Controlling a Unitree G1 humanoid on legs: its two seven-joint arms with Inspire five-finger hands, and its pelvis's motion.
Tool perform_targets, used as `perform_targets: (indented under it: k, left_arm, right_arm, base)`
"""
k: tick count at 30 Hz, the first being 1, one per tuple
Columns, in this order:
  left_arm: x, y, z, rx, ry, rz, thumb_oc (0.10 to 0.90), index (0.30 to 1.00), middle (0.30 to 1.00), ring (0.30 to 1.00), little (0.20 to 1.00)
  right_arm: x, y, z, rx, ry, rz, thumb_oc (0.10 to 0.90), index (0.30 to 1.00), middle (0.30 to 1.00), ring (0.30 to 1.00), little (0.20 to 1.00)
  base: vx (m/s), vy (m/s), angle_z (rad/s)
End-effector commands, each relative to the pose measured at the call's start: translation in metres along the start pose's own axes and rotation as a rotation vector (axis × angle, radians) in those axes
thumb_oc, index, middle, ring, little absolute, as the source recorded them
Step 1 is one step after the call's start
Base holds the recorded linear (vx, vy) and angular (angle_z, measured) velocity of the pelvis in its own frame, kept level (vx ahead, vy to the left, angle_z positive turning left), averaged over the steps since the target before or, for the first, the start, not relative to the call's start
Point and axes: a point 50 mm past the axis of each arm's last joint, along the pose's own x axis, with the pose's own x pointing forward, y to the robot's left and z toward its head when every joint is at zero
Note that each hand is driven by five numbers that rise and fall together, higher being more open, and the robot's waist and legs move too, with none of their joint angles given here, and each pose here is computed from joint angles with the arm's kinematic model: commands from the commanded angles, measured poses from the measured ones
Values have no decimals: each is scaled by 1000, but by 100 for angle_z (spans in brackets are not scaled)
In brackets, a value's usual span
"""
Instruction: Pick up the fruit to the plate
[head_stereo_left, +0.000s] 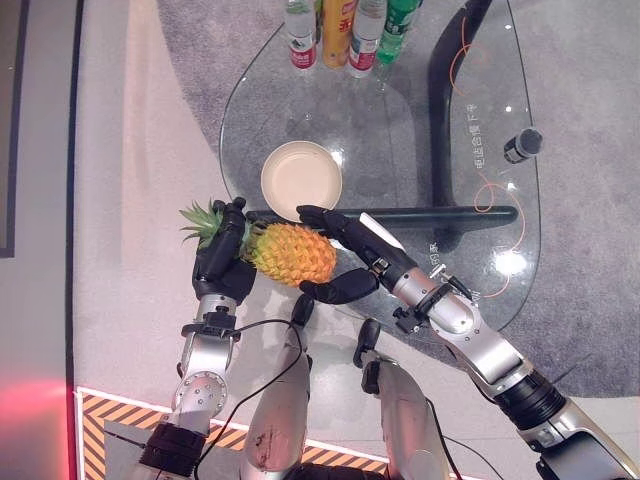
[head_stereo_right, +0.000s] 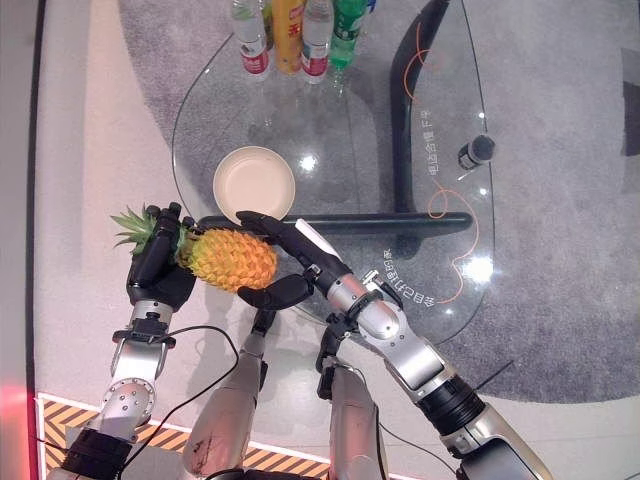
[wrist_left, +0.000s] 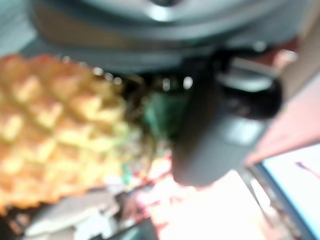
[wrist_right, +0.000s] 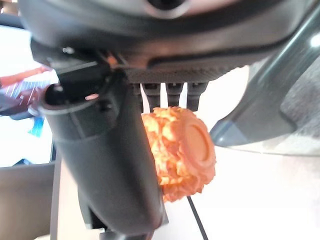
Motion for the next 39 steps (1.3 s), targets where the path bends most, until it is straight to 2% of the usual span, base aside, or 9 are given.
perform_targets:
  k: [1,5,11,23,28,35,39]
  left_arm:
    - [4,-53,41,76,-239,-305,100,300,300,300,200]
    - [4,-53,53,192,-335,-285,100,300,300,300,200]
    - [7,-50,65,232,-435,-231,100,300,300,300,200]
    - [18,-71,95,614,-725,-161,100,300,300,300,200]
    - [22,-79,101,688,-795,-169,100,300,300,300,200]
    - [36,-99,102,787,-910,-197,100,300,300,300,200]
    - [44,-106,100,790,-946,-202,100,300,300,300,200]
  right_arm:
    - [-6,-27,52,-106,-263,-136,800,900,900,900,900]
    - [-12,-31,47,-107,-229,-154,800,900,900,900,900]
    - [-15,-29,35,-79,-175,-139,800,900,900,900,900]
    - [-14,-24,9,5,-36,-108,800,900,900,900,900]
    - [-16,-22,-1,27,9,-79,800,900,900,900,900]
    - [-6,-10,-9,64,91,58,800,900,900,900,900]
    - [-1,-1,-13,120,126,107,800,900,900,900,900]
  base:
    - [4,20,-4]
    - [12,40,-1]
    - [9,20,-4]
    - [-5,28,-4]
    - [-25,55,-4]
    - [-40,62,-8]
    - [-34,88,-10]
